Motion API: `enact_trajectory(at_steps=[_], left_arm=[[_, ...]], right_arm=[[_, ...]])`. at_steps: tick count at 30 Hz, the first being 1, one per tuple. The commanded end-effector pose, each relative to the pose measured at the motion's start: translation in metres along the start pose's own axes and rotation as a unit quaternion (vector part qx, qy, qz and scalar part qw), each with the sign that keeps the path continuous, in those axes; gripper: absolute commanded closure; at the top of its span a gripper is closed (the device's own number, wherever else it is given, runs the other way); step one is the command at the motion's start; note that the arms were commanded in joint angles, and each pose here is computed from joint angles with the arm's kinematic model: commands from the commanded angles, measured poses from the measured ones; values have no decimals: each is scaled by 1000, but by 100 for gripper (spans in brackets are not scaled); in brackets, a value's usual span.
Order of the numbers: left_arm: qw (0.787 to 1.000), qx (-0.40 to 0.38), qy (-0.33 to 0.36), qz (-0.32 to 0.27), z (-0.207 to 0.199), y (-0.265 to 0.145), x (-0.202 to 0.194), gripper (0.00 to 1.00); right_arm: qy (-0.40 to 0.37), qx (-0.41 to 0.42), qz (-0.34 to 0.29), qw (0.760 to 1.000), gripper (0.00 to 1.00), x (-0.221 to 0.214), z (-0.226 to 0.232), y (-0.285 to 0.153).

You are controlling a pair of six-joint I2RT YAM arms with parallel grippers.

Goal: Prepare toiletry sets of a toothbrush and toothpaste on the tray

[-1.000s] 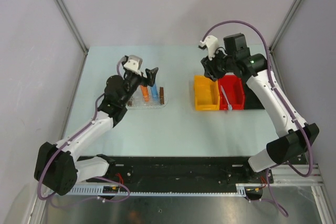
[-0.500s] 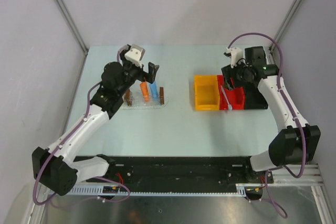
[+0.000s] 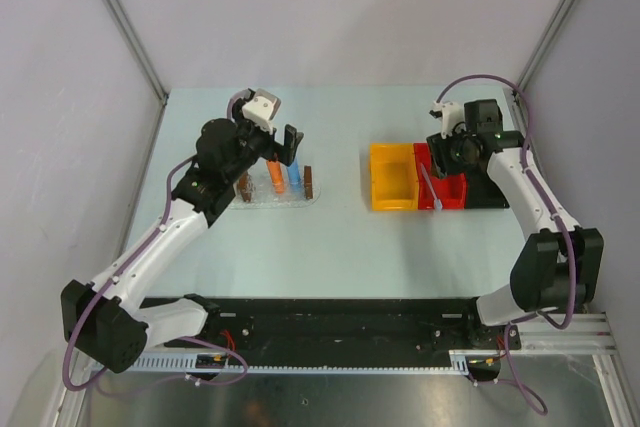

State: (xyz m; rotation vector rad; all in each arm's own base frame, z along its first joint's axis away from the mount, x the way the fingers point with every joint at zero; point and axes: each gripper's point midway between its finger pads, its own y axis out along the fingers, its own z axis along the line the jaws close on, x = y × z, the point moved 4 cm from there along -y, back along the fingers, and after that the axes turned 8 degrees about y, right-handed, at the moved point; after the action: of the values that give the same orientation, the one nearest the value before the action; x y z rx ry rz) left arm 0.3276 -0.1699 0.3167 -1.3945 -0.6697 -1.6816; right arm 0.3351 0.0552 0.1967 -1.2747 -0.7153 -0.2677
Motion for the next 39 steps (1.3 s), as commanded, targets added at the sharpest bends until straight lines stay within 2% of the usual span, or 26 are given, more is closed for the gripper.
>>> enact_trajectory(at_steps=[1, 10, 39], left_arm=[[999, -3, 34, -6, 3, -2, 2, 0], [999, -4, 34, -4, 3, -1, 1, 0], [1000, -6, 27, 2, 0, -1, -5, 0]], right_arm=[[6, -14, -11, 1000, 48, 4, -9, 8], [14, -38, 12, 999, 44, -8, -22, 31], [39, -30, 89, 995, 51, -46, -30, 85]])
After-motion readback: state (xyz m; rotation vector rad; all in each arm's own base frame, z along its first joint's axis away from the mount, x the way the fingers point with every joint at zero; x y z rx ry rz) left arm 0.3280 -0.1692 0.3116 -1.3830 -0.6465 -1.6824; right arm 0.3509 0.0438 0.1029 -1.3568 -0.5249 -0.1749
